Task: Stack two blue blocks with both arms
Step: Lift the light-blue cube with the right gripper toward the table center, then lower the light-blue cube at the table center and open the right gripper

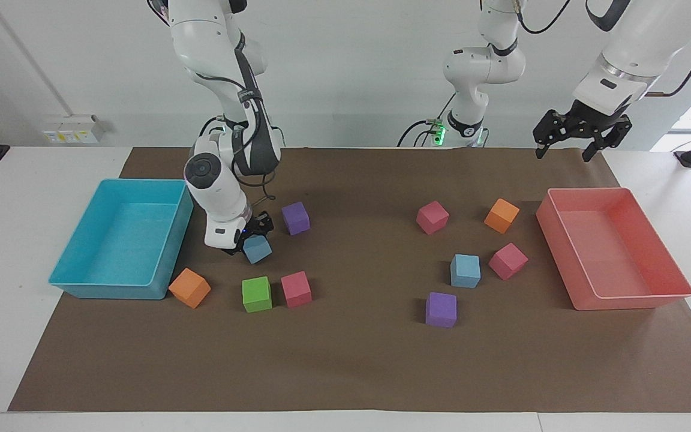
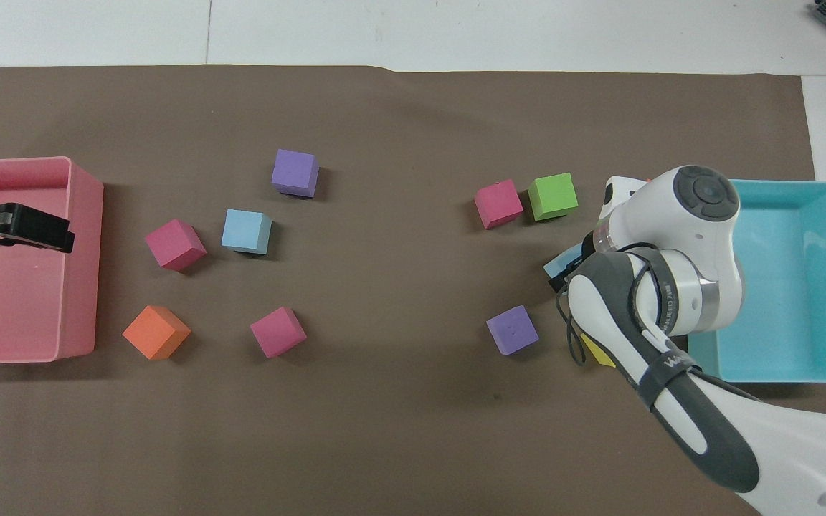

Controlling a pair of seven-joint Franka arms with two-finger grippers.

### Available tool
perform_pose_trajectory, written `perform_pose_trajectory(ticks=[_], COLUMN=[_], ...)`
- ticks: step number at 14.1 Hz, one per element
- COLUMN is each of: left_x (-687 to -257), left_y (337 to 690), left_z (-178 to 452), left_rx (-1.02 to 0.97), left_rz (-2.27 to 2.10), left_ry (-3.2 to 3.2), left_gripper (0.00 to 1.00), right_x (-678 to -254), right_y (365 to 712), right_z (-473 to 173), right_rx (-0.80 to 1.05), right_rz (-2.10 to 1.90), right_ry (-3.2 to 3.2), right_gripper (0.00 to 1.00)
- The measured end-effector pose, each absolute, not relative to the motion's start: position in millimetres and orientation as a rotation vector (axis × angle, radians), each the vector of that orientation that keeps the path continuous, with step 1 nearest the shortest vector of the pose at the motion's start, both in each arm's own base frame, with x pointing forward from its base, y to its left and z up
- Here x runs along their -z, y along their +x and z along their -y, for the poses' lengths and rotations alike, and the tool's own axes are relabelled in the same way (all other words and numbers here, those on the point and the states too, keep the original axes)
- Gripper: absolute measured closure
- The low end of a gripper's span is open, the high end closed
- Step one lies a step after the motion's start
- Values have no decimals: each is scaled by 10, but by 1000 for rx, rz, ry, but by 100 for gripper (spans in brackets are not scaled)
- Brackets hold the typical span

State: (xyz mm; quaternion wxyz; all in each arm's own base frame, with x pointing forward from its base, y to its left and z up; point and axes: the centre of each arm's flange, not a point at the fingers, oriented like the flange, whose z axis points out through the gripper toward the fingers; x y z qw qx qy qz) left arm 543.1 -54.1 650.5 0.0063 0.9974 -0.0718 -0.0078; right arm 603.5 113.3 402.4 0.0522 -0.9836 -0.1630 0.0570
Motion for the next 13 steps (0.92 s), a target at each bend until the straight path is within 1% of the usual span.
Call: perform_pose_trajectory(ticks=[2,7,10,13], left_x=[-6505,-6505,-6505,-6505], left_y=[5431,5430,5430,5430], left_z=[542,547,547,548], left_rx=[24,24,24,24], left_rz=[225,226,226,227], left_ry=[3121,3121,3121,3121], left_gripper=[0,0,0,0], right_x=[-4108,-3966,-3847,-3638], right_y=[6024,5779,5821,5824], right_z=[-1308,-2131,-2488,-3042], right_rx=[-181,-268,-278,-284], right_rz=[401,339,277,247], right_ry=[-3010,-3038,-3055,-3077], right_gripper=[37,37,37,37])
